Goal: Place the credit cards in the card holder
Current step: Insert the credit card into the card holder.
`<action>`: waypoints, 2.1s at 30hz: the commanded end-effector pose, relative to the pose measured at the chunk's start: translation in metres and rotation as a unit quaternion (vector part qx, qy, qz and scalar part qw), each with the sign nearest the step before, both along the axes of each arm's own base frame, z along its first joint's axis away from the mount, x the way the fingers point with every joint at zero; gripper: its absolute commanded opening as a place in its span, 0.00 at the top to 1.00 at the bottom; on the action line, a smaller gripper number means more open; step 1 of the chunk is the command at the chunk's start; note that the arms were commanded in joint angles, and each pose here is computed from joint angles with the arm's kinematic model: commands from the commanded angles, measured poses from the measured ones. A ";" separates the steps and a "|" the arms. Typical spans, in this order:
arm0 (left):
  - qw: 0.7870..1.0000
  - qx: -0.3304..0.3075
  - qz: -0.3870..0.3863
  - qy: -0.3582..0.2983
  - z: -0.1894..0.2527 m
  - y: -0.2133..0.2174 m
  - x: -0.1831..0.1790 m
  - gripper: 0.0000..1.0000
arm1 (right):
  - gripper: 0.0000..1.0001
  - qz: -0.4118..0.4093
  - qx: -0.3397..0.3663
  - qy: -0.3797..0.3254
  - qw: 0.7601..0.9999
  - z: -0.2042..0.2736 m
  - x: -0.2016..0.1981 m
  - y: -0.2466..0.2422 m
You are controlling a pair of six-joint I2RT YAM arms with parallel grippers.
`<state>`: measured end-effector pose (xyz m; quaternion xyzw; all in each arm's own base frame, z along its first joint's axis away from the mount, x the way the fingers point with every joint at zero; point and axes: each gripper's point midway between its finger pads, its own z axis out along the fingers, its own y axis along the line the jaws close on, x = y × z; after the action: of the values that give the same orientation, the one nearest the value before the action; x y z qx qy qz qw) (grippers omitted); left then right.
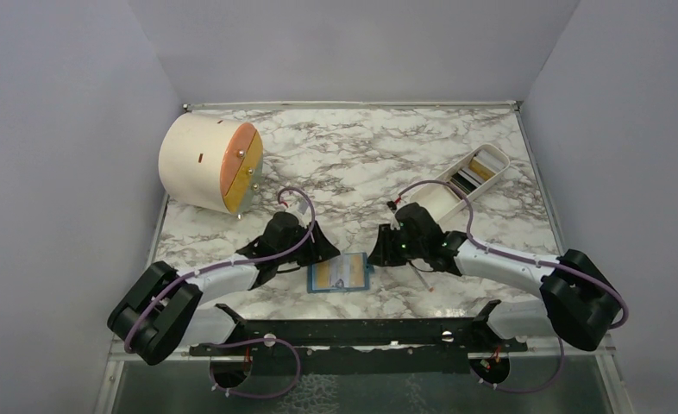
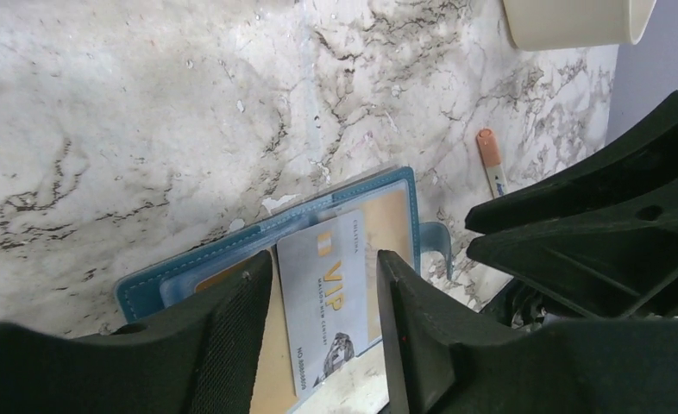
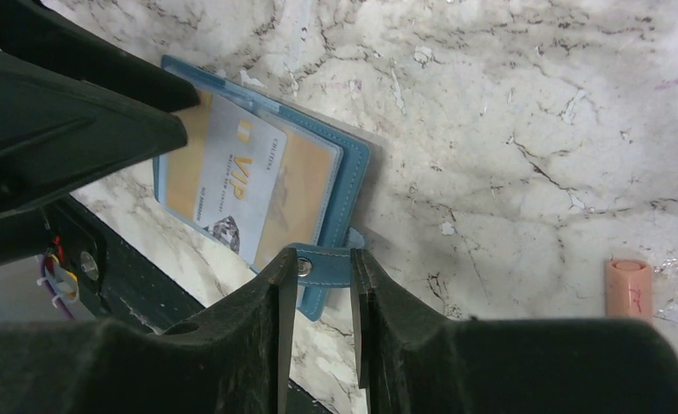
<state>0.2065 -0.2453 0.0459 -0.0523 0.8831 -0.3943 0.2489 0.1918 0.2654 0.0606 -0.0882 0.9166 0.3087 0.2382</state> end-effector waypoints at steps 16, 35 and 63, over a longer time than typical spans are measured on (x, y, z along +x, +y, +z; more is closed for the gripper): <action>0.999 -0.025 -0.008 0.026 0.008 0.006 -0.028 0.43 | 0.76 0.026 0.011 0.042 0.999 -0.030 -0.018 0.015; 0.997 -0.055 -0.028 0.053 0.011 -0.019 -0.037 0.43 | 0.80 0.026 0.002 0.053 0.998 -0.046 -0.020 0.018; 0.995 0.084 -0.026 0.054 -0.003 0.014 -0.043 0.19 | 0.81 0.022 -0.008 0.051 0.998 -0.048 -0.019 0.016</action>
<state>0.1671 -0.2396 0.0562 -0.0340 0.9167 -0.3471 0.1952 0.1765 0.2846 0.0222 -0.0922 0.9219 0.3255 0.1890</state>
